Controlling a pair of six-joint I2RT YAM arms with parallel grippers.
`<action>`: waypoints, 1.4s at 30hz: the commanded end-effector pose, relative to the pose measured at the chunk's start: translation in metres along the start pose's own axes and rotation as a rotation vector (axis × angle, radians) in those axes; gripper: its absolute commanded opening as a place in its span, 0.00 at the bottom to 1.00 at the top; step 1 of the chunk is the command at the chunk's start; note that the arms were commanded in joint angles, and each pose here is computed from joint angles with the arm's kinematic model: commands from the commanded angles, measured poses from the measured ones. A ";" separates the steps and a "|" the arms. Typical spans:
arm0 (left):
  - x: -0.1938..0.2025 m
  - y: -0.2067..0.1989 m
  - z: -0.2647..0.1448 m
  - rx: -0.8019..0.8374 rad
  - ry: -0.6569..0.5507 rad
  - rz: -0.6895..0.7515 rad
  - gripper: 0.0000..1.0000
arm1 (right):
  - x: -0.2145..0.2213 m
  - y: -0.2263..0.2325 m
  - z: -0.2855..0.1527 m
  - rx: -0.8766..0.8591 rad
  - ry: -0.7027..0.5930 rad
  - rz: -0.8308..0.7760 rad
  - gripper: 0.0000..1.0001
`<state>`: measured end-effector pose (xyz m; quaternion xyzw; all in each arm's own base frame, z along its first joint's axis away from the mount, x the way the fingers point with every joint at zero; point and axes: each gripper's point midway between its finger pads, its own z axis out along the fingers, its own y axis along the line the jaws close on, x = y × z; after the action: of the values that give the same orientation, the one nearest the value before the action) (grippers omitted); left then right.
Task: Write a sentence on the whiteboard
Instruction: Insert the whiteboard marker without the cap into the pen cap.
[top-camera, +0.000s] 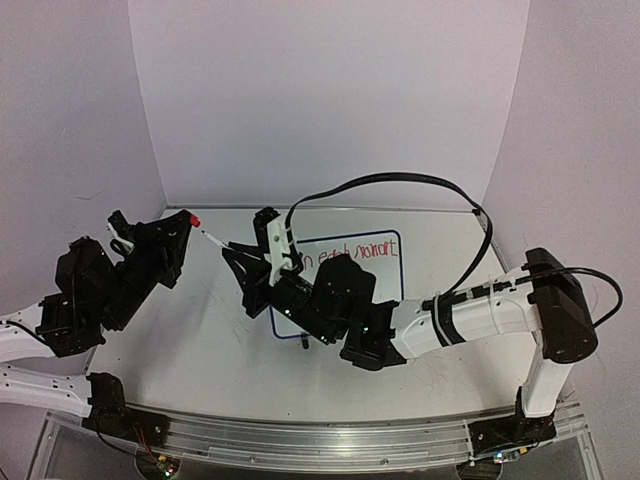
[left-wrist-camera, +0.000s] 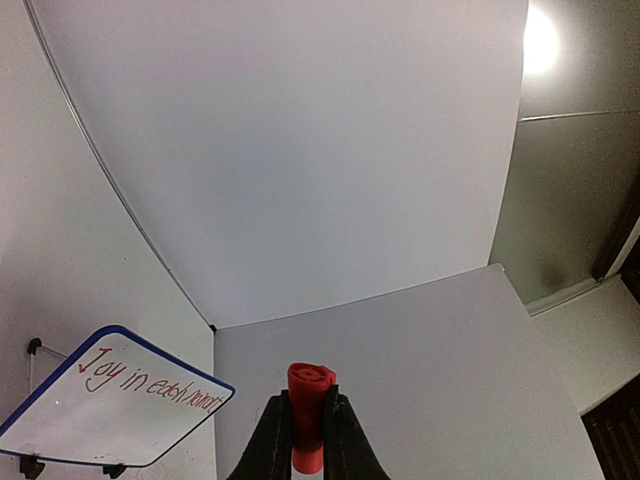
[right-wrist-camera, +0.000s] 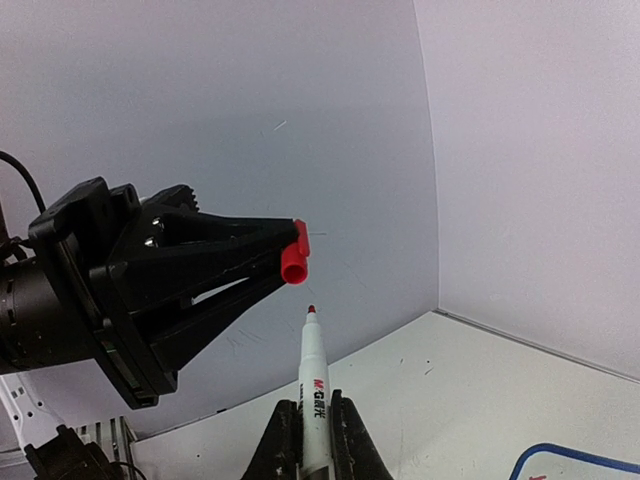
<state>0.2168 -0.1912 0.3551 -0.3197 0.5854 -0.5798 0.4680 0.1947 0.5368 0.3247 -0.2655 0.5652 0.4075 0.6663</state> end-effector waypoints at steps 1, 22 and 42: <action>-0.005 -0.010 -0.003 0.039 -0.009 -0.039 0.00 | -0.031 0.001 -0.006 -0.004 -0.080 0.031 0.00; -0.001 -0.004 -0.001 0.025 -0.003 -0.041 0.00 | -0.040 0.005 -0.003 -0.017 -0.107 0.038 0.00; 0.003 0.002 0.002 0.006 -0.004 -0.027 0.00 | -0.044 0.002 -0.004 -0.007 -0.114 0.036 0.00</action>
<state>0.2192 -0.1962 0.3463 -0.3229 0.5911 -0.5759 0.4634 0.1932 0.5358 0.3261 -0.2641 0.5595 0.4131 0.6683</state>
